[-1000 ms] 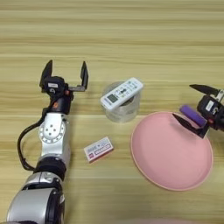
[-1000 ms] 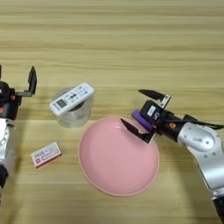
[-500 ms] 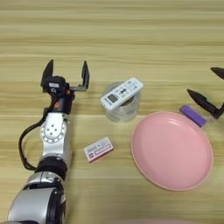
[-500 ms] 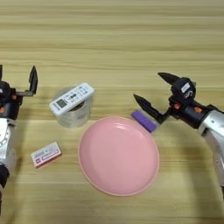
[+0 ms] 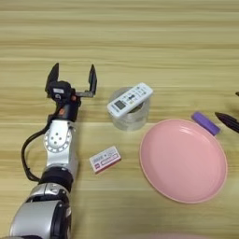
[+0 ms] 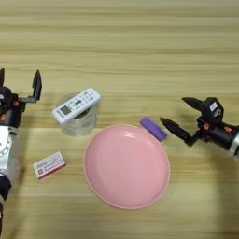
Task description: Move the objects on the table
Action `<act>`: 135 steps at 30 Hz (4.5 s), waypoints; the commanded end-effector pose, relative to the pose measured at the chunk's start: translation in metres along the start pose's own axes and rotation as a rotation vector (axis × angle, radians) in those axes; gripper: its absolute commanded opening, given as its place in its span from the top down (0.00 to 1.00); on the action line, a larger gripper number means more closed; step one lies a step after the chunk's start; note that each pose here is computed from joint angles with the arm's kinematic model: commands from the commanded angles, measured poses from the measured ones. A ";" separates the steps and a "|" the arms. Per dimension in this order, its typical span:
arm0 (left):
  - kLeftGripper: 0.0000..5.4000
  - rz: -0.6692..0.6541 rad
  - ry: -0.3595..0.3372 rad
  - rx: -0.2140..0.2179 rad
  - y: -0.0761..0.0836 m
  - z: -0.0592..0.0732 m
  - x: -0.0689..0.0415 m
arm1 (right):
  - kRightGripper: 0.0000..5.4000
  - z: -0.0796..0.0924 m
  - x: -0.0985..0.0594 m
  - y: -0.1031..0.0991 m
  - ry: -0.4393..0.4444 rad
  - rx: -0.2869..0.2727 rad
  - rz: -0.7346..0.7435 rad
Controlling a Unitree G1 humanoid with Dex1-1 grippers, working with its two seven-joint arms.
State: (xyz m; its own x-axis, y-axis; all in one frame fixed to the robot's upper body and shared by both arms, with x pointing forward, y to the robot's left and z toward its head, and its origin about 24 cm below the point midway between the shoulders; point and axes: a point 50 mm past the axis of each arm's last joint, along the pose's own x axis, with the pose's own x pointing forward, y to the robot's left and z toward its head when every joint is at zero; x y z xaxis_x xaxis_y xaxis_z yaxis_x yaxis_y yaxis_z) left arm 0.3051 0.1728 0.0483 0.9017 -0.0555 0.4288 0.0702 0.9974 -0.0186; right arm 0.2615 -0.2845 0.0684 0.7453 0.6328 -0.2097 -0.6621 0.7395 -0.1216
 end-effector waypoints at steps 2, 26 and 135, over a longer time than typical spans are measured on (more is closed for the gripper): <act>0.00 -0.009 -0.023 -0.004 0.000 0.004 0.004 | 0.00 -0.010 -0.004 -0.006 0.066 -0.037 0.000; 0.00 -0.012 -0.023 -0.006 -0.001 0.003 0.004 | 0.00 -0.035 0.002 0.008 0.148 -0.033 0.061; 0.00 -0.011 -0.026 -0.008 -0.007 0.003 0.004 | 0.74 0.012 0.025 0.092 0.078 -0.206 0.451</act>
State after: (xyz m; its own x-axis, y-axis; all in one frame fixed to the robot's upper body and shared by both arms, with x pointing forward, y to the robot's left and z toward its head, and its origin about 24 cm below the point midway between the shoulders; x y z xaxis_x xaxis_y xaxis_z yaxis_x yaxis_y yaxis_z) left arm 0.3059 0.1668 0.0495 0.8964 -0.0561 0.4398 0.0791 0.9963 -0.0341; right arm 0.2203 -0.1957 0.0645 0.3857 0.8594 -0.3357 -0.9214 0.3405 -0.1871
